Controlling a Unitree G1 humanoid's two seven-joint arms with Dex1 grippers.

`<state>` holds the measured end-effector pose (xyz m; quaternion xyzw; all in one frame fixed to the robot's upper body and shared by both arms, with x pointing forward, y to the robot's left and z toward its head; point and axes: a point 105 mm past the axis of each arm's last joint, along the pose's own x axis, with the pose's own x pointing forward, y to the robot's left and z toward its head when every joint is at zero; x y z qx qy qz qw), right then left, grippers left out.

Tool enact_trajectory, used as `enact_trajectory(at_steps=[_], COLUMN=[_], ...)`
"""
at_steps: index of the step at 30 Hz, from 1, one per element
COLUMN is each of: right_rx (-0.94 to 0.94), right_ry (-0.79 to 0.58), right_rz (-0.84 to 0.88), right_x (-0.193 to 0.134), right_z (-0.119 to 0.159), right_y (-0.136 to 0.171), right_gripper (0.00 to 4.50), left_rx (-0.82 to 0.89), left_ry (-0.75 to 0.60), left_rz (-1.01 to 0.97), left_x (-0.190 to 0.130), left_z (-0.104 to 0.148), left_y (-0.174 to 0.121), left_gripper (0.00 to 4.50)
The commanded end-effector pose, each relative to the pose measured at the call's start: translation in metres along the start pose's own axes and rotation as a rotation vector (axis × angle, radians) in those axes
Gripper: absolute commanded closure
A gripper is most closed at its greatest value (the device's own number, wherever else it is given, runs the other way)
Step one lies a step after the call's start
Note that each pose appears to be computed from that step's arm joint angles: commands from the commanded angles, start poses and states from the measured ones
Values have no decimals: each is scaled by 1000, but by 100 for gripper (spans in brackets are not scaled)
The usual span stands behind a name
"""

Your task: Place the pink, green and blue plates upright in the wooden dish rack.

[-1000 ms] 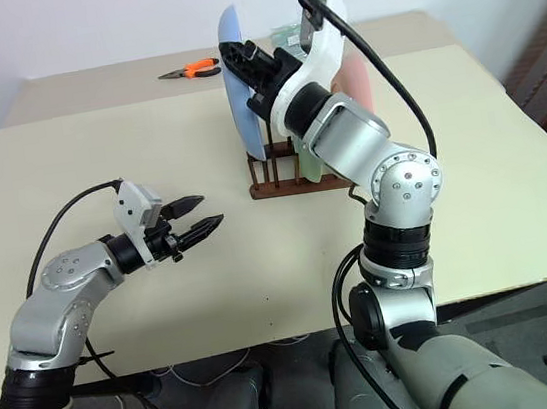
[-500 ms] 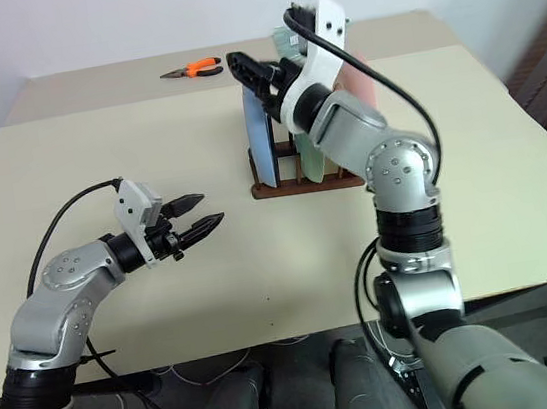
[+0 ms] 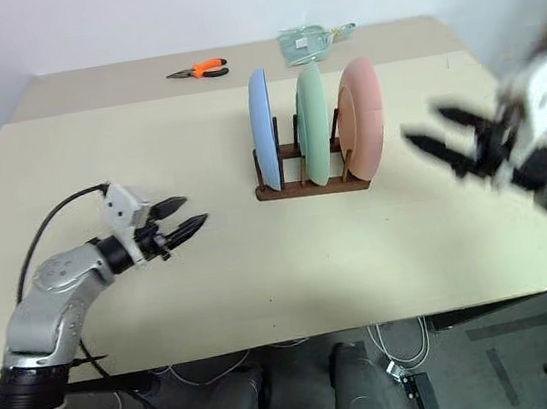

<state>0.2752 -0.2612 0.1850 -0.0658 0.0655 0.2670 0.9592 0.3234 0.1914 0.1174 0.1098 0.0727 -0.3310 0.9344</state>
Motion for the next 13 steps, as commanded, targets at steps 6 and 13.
enact_trajectory(at_steps=[6,13], right_rx=[-125,-138], right_ry=[19,18], right_rz=[-4,24], right_x=[13,28], right_z=[-21,-34], right_y=[-11,-14], right_gripper=[162,162], left_rx=[56,27], left_ry=[-56,-53], left_rz=[74,94], left_x=[-16,-22], left_z=[6,-5], left_y=[20,11], left_gripper=[165,165])
